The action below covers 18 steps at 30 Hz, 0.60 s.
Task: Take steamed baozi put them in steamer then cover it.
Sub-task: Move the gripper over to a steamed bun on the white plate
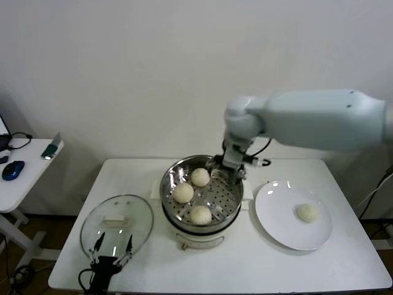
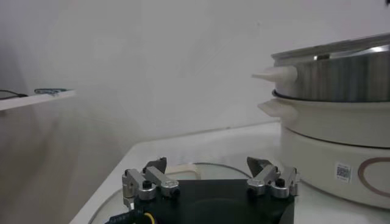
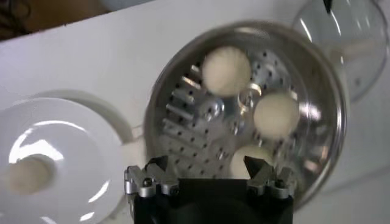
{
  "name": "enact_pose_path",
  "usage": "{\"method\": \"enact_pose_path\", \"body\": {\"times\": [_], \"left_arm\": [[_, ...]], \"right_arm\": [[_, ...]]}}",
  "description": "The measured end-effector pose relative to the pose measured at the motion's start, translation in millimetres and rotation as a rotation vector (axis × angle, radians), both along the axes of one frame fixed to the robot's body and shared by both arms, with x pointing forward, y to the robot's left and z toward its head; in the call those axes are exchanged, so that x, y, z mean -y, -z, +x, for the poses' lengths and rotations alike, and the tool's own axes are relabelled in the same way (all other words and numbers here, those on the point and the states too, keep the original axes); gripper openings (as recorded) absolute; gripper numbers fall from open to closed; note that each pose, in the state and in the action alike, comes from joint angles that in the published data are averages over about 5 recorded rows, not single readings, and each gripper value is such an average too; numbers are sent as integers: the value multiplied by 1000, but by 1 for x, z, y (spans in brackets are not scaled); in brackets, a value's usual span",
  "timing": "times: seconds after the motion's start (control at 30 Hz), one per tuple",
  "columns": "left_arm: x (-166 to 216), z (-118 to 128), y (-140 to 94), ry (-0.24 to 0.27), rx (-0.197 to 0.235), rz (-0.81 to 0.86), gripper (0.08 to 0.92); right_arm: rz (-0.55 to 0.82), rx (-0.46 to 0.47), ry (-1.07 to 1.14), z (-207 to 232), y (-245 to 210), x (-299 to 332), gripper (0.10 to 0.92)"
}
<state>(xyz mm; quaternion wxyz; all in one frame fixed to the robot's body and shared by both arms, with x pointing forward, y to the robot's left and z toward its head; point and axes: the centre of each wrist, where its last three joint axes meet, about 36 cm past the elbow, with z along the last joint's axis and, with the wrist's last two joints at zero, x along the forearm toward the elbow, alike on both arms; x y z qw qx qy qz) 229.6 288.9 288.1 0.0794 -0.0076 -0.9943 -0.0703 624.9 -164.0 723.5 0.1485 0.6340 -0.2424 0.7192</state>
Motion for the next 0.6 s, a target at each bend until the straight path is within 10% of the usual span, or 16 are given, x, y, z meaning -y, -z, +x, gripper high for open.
{"method": "enact_pose_path", "body": {"times": [0.6], "left_arm": [[0,3,-2,-4,7,-4,823]], "right_arm": [[65,-56,744,-10,72,235,823]]}}
